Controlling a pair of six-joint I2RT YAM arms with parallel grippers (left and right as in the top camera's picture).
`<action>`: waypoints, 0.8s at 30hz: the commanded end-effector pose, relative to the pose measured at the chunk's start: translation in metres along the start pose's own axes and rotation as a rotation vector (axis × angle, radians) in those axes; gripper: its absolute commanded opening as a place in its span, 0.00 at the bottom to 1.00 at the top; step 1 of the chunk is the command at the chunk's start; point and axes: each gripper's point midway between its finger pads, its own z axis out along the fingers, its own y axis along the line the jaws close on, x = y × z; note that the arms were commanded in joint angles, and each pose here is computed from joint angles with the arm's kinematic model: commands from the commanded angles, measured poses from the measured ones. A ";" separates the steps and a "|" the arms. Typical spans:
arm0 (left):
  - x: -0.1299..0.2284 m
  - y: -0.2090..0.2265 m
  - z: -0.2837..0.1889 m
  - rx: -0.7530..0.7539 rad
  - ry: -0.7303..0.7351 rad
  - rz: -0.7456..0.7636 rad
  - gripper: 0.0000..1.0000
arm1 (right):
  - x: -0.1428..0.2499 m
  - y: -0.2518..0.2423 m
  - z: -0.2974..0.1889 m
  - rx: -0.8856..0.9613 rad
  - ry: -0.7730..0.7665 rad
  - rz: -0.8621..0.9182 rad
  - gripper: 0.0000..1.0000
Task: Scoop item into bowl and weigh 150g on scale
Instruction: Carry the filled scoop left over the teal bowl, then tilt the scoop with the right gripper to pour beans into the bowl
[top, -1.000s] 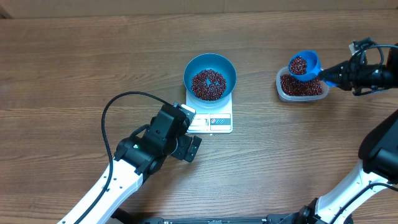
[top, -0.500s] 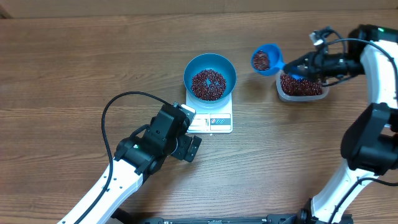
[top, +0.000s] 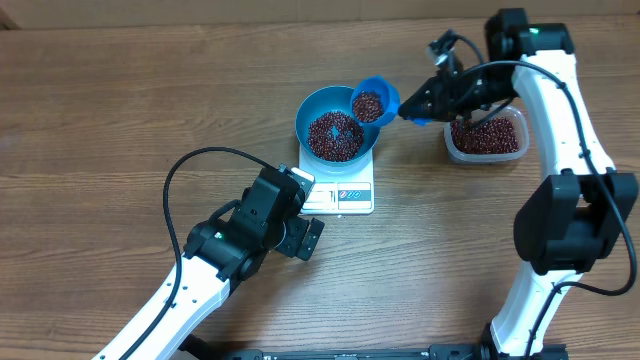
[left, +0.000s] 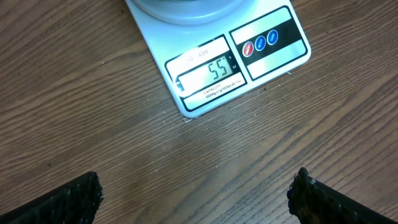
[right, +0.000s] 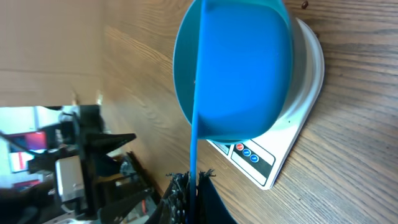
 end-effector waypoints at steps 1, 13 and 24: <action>-0.009 0.000 -0.004 0.007 -0.021 0.006 1.00 | -0.012 0.009 0.001 0.126 -0.002 -0.041 0.04; -0.009 0.000 -0.004 0.007 -0.021 0.006 1.00 | -0.021 0.013 0.030 0.429 0.024 -0.135 0.04; -0.009 0.000 -0.004 0.007 -0.021 0.006 1.00 | -0.029 0.009 0.045 0.710 0.019 -0.258 0.04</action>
